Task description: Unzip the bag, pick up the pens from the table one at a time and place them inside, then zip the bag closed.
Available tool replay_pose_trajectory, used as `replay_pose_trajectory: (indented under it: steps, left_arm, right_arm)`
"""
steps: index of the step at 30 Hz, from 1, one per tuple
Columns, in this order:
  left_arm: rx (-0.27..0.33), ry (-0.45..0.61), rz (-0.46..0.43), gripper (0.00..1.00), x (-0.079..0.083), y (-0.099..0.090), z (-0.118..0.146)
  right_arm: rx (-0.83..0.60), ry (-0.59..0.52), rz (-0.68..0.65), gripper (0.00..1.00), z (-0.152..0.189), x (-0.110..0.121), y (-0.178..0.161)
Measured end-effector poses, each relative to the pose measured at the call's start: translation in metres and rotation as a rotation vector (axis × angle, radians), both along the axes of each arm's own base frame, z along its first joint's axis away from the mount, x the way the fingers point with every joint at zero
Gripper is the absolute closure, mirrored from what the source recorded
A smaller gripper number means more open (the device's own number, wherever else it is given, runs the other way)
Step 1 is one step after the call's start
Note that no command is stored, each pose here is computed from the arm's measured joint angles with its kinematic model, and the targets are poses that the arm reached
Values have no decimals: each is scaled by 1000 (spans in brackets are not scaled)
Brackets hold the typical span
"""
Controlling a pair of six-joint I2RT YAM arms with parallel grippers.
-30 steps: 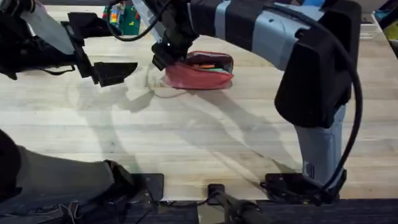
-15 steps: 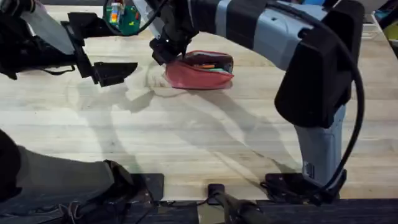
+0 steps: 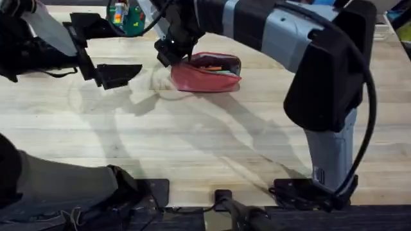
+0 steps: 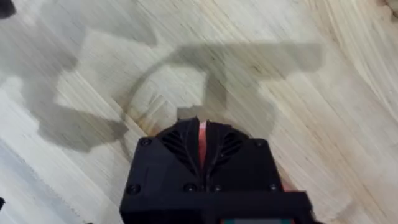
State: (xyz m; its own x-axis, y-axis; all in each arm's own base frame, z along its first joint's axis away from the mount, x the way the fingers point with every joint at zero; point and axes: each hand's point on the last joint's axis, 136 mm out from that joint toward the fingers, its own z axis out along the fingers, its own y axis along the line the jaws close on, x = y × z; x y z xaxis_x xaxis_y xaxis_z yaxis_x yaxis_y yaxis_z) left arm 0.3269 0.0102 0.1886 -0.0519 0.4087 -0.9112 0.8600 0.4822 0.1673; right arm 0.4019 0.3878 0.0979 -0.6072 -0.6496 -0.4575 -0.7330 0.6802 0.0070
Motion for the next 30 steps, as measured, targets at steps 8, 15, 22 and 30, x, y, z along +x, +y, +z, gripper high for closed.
replay_pose_trajectory:
  steps: [8,15,22,30]
  left_arm:
    - [0,0,0,7,0,0,0]
    - [0,0,0,7,0,0,0]
    - [0,0,0,7,0,0,0]
    - [5,-7,0,7,1,1,0]
  right_arm:
    - [-13,8,1,970,5,-2,-7]
    - [12,-33,-5,970,35,4,-18]
    - [13,-42,-2,970,39,6,-21]
    - [-8,-22,5,970,35,1,-25]
